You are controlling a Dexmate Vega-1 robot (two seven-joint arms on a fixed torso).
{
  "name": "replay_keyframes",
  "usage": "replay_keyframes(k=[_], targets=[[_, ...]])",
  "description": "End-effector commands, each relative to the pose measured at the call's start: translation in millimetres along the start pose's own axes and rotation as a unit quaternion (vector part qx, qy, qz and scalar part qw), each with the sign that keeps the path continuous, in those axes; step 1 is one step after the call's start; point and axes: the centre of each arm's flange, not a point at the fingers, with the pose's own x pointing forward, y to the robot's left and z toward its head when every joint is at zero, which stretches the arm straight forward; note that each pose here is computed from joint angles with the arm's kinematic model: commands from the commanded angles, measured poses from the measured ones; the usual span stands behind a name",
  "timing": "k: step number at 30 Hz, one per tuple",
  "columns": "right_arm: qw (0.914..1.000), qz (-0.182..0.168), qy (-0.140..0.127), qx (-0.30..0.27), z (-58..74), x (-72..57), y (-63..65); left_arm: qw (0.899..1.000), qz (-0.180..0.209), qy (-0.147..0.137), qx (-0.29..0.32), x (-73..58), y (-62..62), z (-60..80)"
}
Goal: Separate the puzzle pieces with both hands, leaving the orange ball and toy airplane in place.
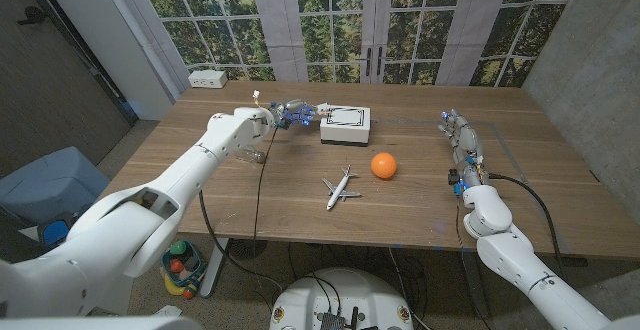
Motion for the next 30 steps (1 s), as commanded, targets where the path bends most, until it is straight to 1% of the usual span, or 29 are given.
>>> replay_keyframes(k=[1, 5, 11, 17, 23, 30], targets=[[1.0, 0.007, 0.0, -0.002, 0.5, 0.2, 8.0, 0.996, 0.001, -0.002, -0.086, -23.1, 13.0, -12.1], [0.9999, 0.006, 0.005, -0.006, 0.7, 0.1, 12.0, 0.993, -0.002, -0.002, -0.114, -29.3, 16.9, -17.3], [0.9996, -0.01, 0.013, -0.024, 3.8, -4.4, 19.3, 0.989, -0.015, -0.013, -0.144, -36.1, 20.0, -20.2], [0.9985, -0.021, 0.018, -0.048, 11.6, -9.8, 28.3, 0.985, -0.042, -0.034, -0.163, -39.8, 19.4, -18.7], [0.9954, -0.031, 0.032, -0.084, 20.0, -16.1, 42.4, 0.982, -0.059, -0.052, -0.174, -44.0, 17.9, -16.3], [0.9914, -0.027, 0.04, -0.122, 27.7, -19.0, 56.4, 0.979, -0.07, -0.069, -0.178, -49.7, 16.3, -13.4]])
